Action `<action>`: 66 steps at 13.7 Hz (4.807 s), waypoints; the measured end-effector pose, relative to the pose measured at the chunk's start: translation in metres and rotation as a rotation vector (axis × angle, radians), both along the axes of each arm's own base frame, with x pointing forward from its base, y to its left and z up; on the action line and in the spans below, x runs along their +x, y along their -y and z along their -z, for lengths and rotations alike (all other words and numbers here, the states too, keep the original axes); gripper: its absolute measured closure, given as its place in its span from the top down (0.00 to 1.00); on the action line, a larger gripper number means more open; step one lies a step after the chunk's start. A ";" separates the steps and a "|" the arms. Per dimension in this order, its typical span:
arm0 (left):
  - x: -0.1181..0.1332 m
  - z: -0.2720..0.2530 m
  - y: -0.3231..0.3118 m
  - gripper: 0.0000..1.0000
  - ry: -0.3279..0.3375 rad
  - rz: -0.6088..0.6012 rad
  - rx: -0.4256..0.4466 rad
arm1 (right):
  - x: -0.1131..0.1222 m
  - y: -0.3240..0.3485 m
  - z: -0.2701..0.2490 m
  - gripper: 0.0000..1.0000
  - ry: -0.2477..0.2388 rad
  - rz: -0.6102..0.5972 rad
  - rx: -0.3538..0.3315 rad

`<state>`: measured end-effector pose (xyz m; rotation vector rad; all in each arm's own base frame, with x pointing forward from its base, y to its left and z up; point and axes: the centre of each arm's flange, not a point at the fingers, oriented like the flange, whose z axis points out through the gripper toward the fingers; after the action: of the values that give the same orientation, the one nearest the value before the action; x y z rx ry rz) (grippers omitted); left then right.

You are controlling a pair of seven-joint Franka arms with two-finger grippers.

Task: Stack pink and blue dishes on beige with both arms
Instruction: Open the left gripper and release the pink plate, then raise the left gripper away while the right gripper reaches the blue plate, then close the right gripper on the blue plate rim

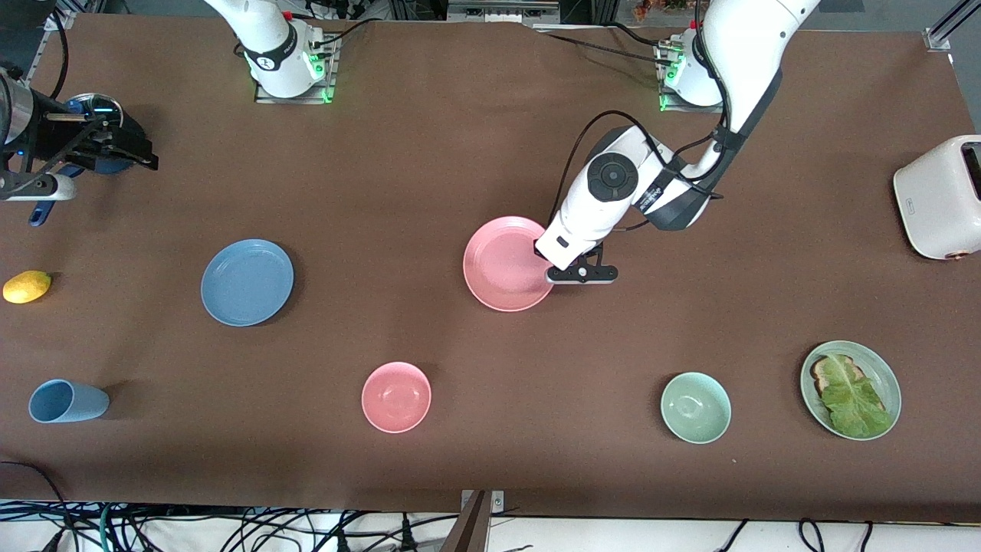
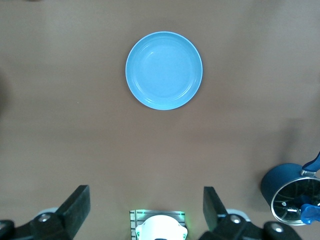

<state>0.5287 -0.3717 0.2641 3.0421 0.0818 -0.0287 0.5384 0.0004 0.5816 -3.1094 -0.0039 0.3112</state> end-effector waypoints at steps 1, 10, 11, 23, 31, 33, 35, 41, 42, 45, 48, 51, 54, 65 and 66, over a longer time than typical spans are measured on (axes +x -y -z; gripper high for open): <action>-0.001 0.001 0.002 0.04 0.011 0.000 0.010 | 0.000 0.000 0.000 1.00 0.000 0.000 0.000; -0.012 0.017 0.007 0.04 0.029 0.024 0.012 | 0.000 0.000 0.000 1.00 0.000 0.000 0.000; -0.014 0.019 0.007 0.04 0.026 0.026 0.013 | 0.000 0.000 0.000 1.00 0.000 0.000 0.000; -0.017 0.021 0.003 0.58 0.027 0.025 0.022 | -0.002 -0.001 0.000 1.00 -0.014 -0.002 0.000; 0.019 -0.047 -0.055 0.69 0.066 0.024 0.095 | -0.002 -0.005 0.000 1.00 -0.012 -0.008 0.000; 0.034 -0.069 -0.077 0.69 0.071 0.041 0.116 | -0.002 -0.005 0.000 1.00 -0.012 -0.010 0.000; 0.049 -0.086 -0.107 0.69 0.085 0.056 0.128 | -0.002 -0.005 0.000 1.00 -0.012 -0.010 0.000; 0.083 -0.113 -0.224 0.69 0.065 0.143 0.162 | 0.004 0.000 0.014 1.00 -0.039 0.001 -0.002; 0.085 -0.118 -0.241 0.69 0.062 0.160 0.170 | 0.008 0.007 0.025 1.00 -0.058 0.012 -0.005; 0.090 -0.134 -0.285 0.69 0.051 0.191 0.192 | 0.023 0.038 0.070 1.00 -0.129 0.032 -0.001; 0.093 -0.155 -0.319 0.69 0.037 0.204 0.212 | 0.044 0.069 0.133 1.00 -0.144 0.014 0.007; 0.096 -0.178 -0.344 0.69 0.027 0.204 0.217 | 0.057 0.080 0.201 1.00 -0.107 -0.038 0.009; 0.099 -0.202 -0.359 0.69 0.018 0.185 0.217 | 0.060 0.092 0.265 1.00 -0.065 -0.084 0.028; 0.096 -0.275 -0.377 0.71 -0.012 0.136 0.206 | 0.071 0.145 0.394 0.72 0.020 0.013 0.283; 0.093 -0.282 -0.377 0.71 -0.013 0.134 0.207 | 0.073 0.146 0.401 0.71 0.022 0.034 0.301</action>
<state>0.6220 0.0058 0.5463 3.2493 -0.1259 -0.0537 0.6109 -0.1452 0.1810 -2.8108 0.0018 0.2493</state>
